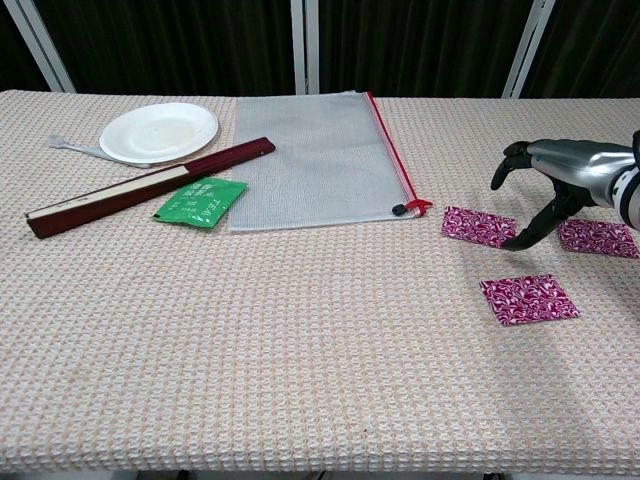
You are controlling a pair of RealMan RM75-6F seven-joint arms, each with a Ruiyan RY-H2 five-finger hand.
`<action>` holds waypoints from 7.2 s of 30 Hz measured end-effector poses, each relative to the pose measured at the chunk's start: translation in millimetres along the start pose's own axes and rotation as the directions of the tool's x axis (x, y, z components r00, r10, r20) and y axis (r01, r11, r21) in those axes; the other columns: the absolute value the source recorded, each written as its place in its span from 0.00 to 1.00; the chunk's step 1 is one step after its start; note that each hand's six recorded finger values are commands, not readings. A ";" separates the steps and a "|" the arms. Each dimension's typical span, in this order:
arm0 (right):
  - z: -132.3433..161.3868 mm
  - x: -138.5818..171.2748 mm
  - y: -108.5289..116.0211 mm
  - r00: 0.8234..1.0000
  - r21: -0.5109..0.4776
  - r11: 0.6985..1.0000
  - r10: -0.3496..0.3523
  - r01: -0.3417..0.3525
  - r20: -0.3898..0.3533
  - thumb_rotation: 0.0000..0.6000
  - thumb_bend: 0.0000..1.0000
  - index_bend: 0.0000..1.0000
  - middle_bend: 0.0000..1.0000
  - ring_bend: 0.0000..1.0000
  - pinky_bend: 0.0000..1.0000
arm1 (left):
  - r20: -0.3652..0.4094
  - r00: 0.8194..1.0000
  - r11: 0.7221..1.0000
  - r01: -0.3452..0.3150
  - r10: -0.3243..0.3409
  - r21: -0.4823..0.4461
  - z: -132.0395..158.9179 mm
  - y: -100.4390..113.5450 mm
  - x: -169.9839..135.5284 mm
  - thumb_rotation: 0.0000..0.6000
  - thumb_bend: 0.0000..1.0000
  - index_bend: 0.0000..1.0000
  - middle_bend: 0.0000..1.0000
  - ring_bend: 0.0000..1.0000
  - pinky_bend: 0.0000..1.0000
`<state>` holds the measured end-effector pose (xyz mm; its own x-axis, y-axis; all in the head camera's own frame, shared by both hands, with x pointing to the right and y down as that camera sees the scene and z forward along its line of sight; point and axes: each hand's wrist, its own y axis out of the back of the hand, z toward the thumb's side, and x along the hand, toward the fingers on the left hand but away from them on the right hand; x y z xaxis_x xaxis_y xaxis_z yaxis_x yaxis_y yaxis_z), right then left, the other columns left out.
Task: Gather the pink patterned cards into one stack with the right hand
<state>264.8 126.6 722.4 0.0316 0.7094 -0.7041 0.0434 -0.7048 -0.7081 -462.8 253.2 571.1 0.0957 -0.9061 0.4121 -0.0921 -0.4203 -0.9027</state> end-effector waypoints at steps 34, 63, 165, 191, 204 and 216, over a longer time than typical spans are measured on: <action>14.2 -17.6 -26.2 0.997 -0.078 0.997 0.035 -0.029 0.072 0.93 0.37 0.39 0.00 0.00 0.00 | -0.009 1.000 1.000 0.002 -0.003 -0.026 -12.7 -6.0 -4.6 0.47 0.09 0.06 0.04 0.00 0.11; -31.6 -5.8 24.4 0.997 -0.057 0.998 -0.005 0.000 -0.080 1.00 0.48 0.46 0.00 0.00 0.00 | -0.007 1.000 1.000 0.011 -0.011 -0.013 -4.3 -7.6 -3.4 0.47 0.09 0.06 0.04 0.00 0.11; -19.2 56.3 -41.3 0.950 0.188 0.981 0.105 -0.050 -0.295 1.00 0.44 0.50 0.00 0.00 0.00 | -0.018 1.000 1.000 0.021 -0.022 -0.022 -6.9 -12.7 -9.5 0.48 0.09 0.07 0.04 0.00 0.11; -100.9 33.0 6.4 0.998 -0.003 0.999 -0.036 0.036 -0.051 1.00 0.45 0.50 0.00 0.00 0.00 | -0.011 1.000 0.999 0.029 -0.029 -0.026 -7.0 -15.3 -9.2 0.48 0.09 0.07 0.04 0.00 0.12; -105.2 11.7 -1.5 0.999 0.018 0.999 -0.042 0.042 0.009 1.00 0.44 0.48 0.00 0.00 0.00 | -0.010 0.999 0.999 0.030 -0.031 -0.020 -5.6 -14.0 -8.0 0.48 0.09 0.07 0.04 0.00 0.12; -106.2 6.8 -1.2 0.999 0.036 0.999 -0.041 0.040 0.025 1.00 0.43 0.46 0.00 0.00 0.00 | -0.015 0.999 0.999 0.033 -0.034 -0.021 -7.4 -15.2 -9.3 0.49 0.09 0.07 0.04 0.00 0.12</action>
<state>370.9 133.1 724.1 0.0049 0.7374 -0.6754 0.0082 -0.6754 -0.7374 -469.6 267.7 581.9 0.0835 -0.8920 0.4442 -0.1098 -0.4513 -0.8856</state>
